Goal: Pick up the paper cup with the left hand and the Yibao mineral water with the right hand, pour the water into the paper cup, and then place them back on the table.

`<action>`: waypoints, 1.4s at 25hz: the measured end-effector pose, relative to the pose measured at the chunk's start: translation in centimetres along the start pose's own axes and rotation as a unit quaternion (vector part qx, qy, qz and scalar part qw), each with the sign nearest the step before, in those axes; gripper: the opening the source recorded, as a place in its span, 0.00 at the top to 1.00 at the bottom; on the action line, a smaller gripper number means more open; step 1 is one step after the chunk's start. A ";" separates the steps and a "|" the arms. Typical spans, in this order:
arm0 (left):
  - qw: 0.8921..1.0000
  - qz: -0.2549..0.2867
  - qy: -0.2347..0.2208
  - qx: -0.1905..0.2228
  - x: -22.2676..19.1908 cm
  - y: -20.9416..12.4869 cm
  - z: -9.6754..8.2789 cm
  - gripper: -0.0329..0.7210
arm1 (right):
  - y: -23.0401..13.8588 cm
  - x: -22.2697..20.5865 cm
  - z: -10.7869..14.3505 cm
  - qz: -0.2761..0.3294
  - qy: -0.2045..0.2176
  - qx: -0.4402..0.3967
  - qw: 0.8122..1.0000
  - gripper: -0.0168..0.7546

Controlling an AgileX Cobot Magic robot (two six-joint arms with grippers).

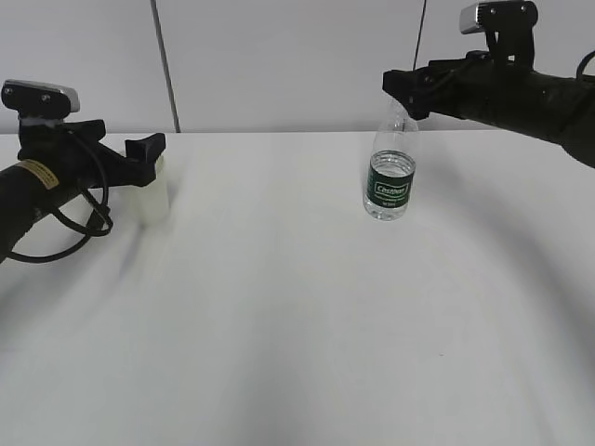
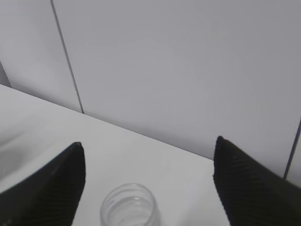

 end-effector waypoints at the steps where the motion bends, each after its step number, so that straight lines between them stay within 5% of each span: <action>1: 1.000 0.000 0.001 -0.001 0.0 0.2 0.0 0.17 | 0.2 -0.1 -0.2 0.005 -0.009 -0.006 1.000 0.16; 16: 0.999 0.025 0.024 -0.005 0.8 2.8 0.7 0.17 | 3.6 -0.7 -1.1 0.008 -0.044 -0.014 0.999 0.18; 35: 0.992 0.094 0.079 0.011 1.4 7.9 2.7 0.17 | 8.1 3.1 -2.7 0.077 -0.214 0.052 0.972 0.21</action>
Point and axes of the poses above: a point on each arm's last joint axis where the gripper is mounted, x pointing back along that axis away from the gripper, z along the wrist's bending axis when the last joint is at zero, y = z × x, the point moved 1 cm from there along -x, pointing out along that axis toward the gripper, and after that the axes turned 5 degrees about -x, right-handed, at the moved point
